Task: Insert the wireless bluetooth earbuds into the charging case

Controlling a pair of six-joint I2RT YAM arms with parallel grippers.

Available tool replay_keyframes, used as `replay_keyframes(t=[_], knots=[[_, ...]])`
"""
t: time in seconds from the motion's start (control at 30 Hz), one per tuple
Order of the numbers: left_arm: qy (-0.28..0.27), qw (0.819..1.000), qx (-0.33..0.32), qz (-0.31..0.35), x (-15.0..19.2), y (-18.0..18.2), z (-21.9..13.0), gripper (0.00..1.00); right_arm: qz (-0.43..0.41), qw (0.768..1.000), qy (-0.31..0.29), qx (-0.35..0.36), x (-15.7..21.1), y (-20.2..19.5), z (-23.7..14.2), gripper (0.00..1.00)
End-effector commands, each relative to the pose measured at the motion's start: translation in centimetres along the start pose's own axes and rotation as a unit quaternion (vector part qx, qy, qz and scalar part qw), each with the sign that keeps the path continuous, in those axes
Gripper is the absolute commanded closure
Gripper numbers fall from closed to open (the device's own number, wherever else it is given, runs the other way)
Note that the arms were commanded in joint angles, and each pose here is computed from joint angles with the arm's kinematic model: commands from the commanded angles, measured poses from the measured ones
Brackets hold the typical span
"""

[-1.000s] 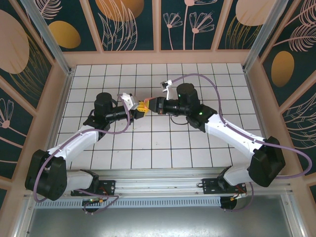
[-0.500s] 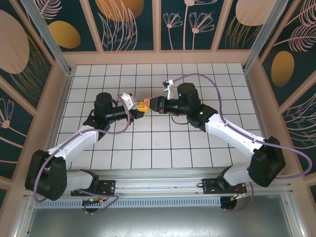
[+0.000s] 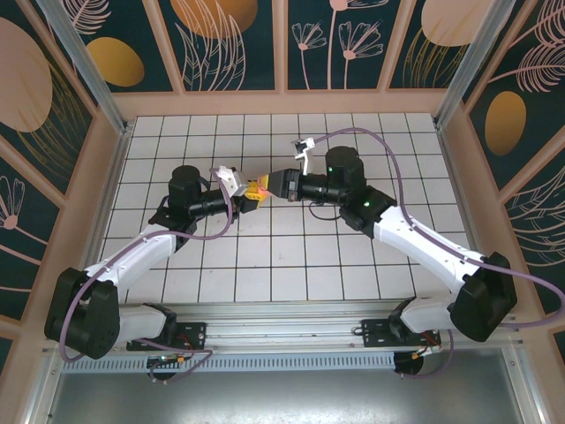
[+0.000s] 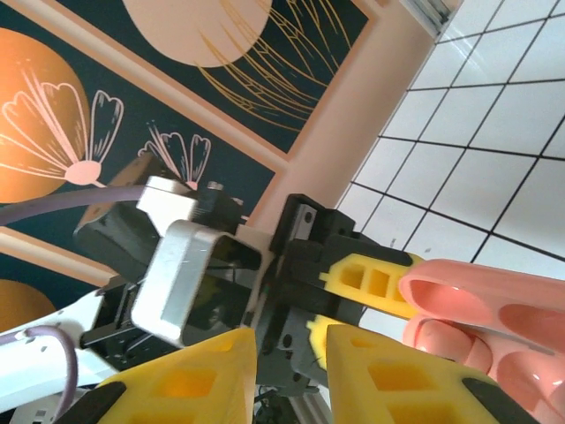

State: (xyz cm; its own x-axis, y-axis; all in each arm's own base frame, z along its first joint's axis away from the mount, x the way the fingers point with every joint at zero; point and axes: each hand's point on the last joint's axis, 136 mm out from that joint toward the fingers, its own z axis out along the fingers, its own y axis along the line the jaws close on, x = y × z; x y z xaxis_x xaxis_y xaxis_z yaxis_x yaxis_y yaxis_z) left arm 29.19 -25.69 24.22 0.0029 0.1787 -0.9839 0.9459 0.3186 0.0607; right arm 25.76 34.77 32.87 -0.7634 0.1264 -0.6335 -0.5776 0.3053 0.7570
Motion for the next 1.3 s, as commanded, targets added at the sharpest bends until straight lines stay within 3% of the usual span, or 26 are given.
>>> replay_keyframes(t=[0.0,0.43,1.27], knots=[[-0.016,1.000,0.012,0.014,-1.4,-0.6,-0.2,0.92,-0.034,0.999,-0.025,-0.021,-1.7,2.0,-1.6,0.72],[-0.023,0.999,0.019,0.014,-1.8,-0.9,-0.3,0.92,0.015,0.997,-0.042,0.061,0.0,-3.3,-4.6,0.79],[-0.029,0.999,0.022,0.015,-2.3,-1.0,-0.4,0.92,0.024,0.999,-0.015,0.027,0.5,-3.6,-1.4,0.84]])
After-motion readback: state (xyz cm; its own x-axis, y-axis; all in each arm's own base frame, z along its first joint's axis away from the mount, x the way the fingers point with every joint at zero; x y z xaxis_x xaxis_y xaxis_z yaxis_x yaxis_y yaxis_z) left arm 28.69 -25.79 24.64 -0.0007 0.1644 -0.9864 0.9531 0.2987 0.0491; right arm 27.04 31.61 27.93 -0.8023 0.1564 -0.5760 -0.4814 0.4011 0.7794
